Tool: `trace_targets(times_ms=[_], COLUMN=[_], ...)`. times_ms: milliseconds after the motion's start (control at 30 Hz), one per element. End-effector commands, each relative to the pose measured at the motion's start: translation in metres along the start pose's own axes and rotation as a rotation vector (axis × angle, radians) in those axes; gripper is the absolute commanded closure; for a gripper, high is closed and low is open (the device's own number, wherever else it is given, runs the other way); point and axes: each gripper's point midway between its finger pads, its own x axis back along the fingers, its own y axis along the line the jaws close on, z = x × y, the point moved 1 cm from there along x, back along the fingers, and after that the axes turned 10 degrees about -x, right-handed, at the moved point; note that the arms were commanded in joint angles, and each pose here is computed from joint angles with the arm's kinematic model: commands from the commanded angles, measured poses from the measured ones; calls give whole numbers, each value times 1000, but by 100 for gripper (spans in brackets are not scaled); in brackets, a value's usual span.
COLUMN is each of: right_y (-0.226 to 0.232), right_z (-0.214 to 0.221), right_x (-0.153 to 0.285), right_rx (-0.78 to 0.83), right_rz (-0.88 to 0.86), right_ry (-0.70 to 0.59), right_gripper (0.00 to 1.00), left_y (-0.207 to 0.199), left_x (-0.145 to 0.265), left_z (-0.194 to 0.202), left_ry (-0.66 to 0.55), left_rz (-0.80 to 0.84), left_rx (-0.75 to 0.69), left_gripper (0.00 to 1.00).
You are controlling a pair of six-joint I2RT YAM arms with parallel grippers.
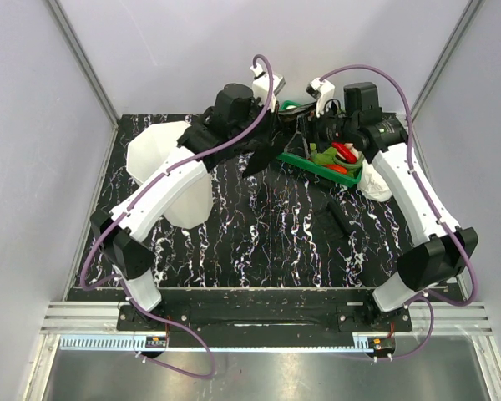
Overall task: Put the trash bags into the trash bin
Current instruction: Unfold the trash bag at the center of the board.
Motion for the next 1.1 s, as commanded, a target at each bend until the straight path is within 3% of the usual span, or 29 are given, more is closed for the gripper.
trace_targets(times_ms=[0,267,600,800,1033,1067], right_y=[7,-1,-10,-13,-18,-20], right_z=[-40,-43,-34,-35,-38,-38], right_x=[17,24,12,9,14,16], right_rx=[40,-15,-38,-24,16,23], right_rz=[26,17,14,15,64,78], right_ry=[-129,-150,-119,-123,-138,-138], right_gripper=[21,9,12,45,99,100], left_y=[-9,-21,-43,-54,-48,-45], left_x=[15,14,18,23,27,28], left_z=[-19,-7,-9,-11,-13,-13], left_ry=[-75,-63,-80,-90,-99,-99], left_rz=[50,117,249,318,315,306], left_rx=[11,36,46,46,41,43], left_gripper=[100,100,100,100,100,100])
